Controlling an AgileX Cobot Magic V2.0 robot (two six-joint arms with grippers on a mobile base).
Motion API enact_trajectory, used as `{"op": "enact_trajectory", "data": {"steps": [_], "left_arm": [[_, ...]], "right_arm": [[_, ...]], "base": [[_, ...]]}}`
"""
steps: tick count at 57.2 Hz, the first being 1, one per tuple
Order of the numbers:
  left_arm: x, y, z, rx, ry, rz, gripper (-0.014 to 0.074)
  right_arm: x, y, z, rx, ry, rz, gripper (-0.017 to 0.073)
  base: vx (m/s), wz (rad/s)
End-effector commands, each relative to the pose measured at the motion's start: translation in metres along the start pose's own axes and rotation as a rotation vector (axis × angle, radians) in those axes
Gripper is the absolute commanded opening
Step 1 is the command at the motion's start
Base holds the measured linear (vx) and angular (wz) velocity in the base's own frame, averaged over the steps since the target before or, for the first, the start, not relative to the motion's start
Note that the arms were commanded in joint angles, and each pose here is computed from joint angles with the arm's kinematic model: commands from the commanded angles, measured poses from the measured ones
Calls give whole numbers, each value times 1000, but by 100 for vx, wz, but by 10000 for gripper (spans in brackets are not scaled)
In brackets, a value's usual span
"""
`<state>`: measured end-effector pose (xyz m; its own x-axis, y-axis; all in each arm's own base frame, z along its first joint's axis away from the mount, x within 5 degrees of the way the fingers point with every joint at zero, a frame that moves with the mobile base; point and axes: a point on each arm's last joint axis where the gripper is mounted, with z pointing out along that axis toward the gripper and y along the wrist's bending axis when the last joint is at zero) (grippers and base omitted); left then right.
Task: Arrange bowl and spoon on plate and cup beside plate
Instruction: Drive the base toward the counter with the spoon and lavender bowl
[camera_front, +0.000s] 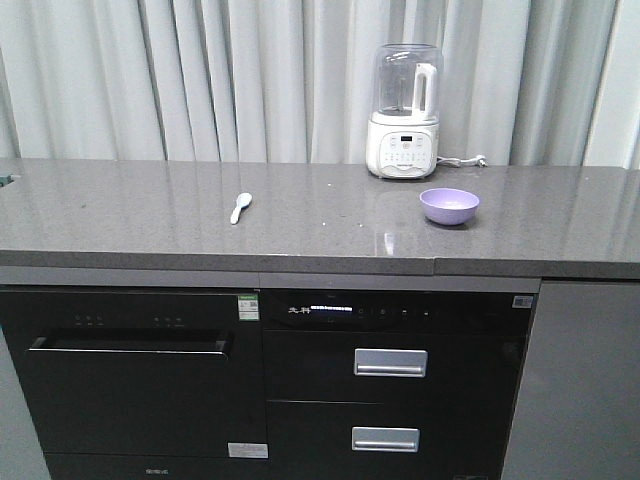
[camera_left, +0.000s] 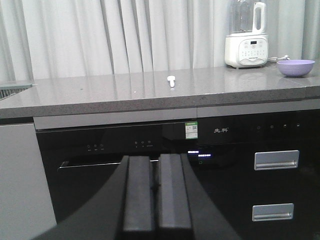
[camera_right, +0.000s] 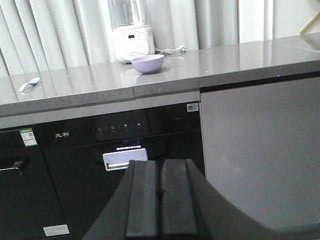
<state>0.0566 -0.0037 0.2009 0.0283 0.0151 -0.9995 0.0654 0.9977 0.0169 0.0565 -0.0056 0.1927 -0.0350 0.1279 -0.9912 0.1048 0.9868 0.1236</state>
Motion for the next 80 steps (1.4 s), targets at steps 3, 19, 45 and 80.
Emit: {"op": "enact_trajectory", "data": {"steps": [3,19,45,80], "left_arm": [[-17,0,-2,-2,-115,-2,-6],[-17,0,-2,-2,-115,-2,-6],[-17,0,-2,-2,-115,-2,-6],[-17,0,-2,-2,-115,-2,-6]], "right_arm": [[-6,0,0,-3,-76,-11,-8],[-6,0,0,-3,-76,-11,-8],[-6,0,0,-3,-76,-11,-8],[-6,0,0,-3,-76,-11,-8]], "base": [[0,0],[0,0],[0,0],[13,-5]]}}
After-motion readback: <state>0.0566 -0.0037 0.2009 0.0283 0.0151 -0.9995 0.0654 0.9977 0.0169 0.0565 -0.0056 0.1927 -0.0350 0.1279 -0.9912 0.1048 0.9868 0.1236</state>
